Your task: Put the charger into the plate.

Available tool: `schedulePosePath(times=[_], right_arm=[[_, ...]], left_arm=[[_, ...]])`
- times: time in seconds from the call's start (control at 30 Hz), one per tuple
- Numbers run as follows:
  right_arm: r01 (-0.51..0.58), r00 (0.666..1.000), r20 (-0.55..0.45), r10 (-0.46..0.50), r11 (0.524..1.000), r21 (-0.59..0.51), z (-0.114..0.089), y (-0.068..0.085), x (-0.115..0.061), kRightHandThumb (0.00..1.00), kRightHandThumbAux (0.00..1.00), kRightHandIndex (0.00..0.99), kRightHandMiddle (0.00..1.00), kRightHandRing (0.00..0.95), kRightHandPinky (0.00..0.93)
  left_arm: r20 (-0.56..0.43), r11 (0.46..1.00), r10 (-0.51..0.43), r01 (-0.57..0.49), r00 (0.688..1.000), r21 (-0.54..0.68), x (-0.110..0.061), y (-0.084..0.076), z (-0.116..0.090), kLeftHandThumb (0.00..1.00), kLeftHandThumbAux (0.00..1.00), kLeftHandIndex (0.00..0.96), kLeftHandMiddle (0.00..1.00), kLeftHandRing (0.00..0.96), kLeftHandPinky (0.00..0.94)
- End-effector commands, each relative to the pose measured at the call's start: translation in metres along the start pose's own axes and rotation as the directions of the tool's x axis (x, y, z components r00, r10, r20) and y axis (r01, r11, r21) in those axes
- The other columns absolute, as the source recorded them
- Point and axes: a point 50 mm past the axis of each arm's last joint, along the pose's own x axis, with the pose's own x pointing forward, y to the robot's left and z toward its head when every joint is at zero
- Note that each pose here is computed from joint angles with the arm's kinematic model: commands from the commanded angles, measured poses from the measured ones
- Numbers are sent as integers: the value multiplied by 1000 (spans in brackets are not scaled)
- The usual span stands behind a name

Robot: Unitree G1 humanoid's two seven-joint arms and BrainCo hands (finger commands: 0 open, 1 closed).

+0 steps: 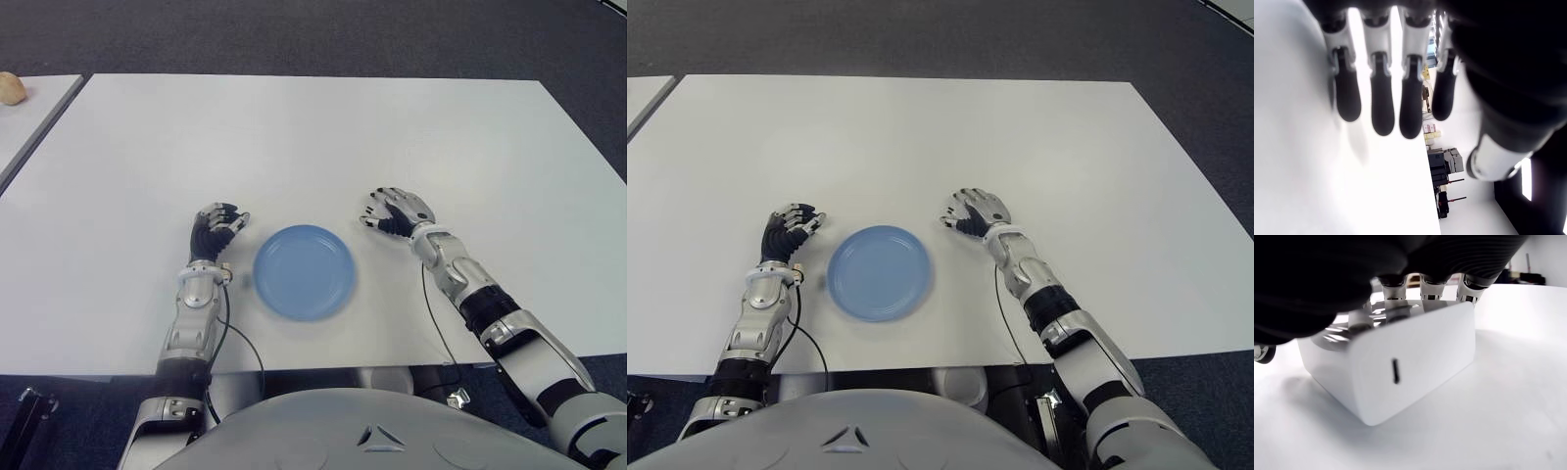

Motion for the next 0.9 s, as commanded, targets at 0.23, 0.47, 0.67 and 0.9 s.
schedulePosePath(times=[0.23, 0.47, 0.67, 0.9], right_arm=[[101, 985, -151, -86, 990, 95, -25, 23, -15, 641, 196, 0, 0, 0, 0], [229, 966, -161, -204, 960, 159, -20, 18, -17, 673, 211, 0, 0, 0, 0], [306, 948, -152, -280, 934, 187, -17, 12, -18, 642, 170, 0, 0, 0, 0], [392, 920, -116, -375, 892, 226, -9, -3, -22, 620, 133, 0, 0, 0, 0]], left_arm=[[-15, 1000, -12, 12, 1000, -1, 0, 2, -3, 702, 723, 425, 502, 496, 483], [-18, 1000, -9, 9, 1000, 4, 0, 3, -3, 702, 724, 424, 501, 496, 480], [-11, 1000, -10, 10, 1000, 3, 0, 3, -3, 703, 723, 425, 503, 497, 482], [-11, 1000, -12, 12, 1000, 4, 0, 4, -3, 702, 723, 425, 498, 491, 479]])
